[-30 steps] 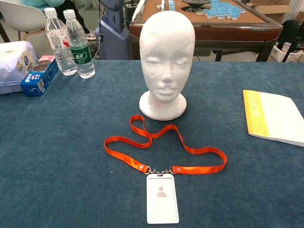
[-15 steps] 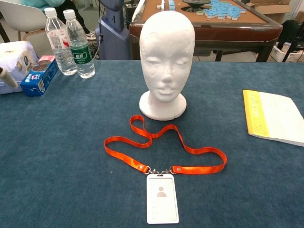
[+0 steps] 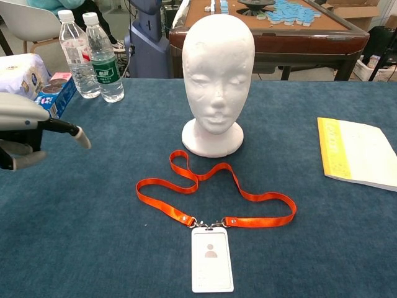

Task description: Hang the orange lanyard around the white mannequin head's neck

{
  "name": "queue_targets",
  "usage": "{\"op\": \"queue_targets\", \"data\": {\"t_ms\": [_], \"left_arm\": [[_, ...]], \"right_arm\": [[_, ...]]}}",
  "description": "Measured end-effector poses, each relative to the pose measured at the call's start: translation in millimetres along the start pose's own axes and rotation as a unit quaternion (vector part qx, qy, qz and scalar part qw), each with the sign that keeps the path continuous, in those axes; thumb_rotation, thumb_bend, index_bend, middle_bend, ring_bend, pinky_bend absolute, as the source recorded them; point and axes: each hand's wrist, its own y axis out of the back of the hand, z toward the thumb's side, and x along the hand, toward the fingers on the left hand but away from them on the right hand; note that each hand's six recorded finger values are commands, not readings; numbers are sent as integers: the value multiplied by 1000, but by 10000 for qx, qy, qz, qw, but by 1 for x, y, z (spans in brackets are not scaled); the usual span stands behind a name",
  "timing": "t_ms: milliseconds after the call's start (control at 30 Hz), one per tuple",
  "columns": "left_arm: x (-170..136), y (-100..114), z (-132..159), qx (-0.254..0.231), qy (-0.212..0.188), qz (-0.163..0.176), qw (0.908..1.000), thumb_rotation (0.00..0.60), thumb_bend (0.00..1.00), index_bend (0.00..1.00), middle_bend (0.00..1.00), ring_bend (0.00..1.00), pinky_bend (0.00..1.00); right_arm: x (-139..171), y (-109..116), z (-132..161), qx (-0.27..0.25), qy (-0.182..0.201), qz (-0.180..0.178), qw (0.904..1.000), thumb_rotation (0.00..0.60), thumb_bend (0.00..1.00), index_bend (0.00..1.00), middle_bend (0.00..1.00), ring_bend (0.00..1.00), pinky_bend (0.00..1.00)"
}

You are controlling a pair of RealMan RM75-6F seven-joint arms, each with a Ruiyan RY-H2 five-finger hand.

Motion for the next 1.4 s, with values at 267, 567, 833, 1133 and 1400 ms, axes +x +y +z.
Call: {"op": "queue_targets", "data": {"t_ms": [267,567,833,1133,1400], "left_arm": [[35,-5,32,231,-509,-196,9982,600,573,184,984,980,905],[65,-19,54,346,-740,-420,9958,600,572,189,984,981,905],[77,-27,57,307,-709,-487,9958,600,573,191,984,981,905],[80,-33,54,289,-620,-581,9960,600,573,204,984,981,905],[73,-34,46,346,-479,-602,9964,600,573,211,986,982,905]], "right_arm": [[-4,-5,4,19,31,90,10000,600,317,314,501,506,484],[0,-12,2,0,-41,189,9998,600,317,314,504,509,484],[4,-18,3,-9,-15,306,9995,600,317,314,508,515,485],[-3,-25,27,5,473,532,9975,600,417,314,675,675,609],[-14,-41,58,161,1118,1183,9865,600,750,270,824,830,765]]}}
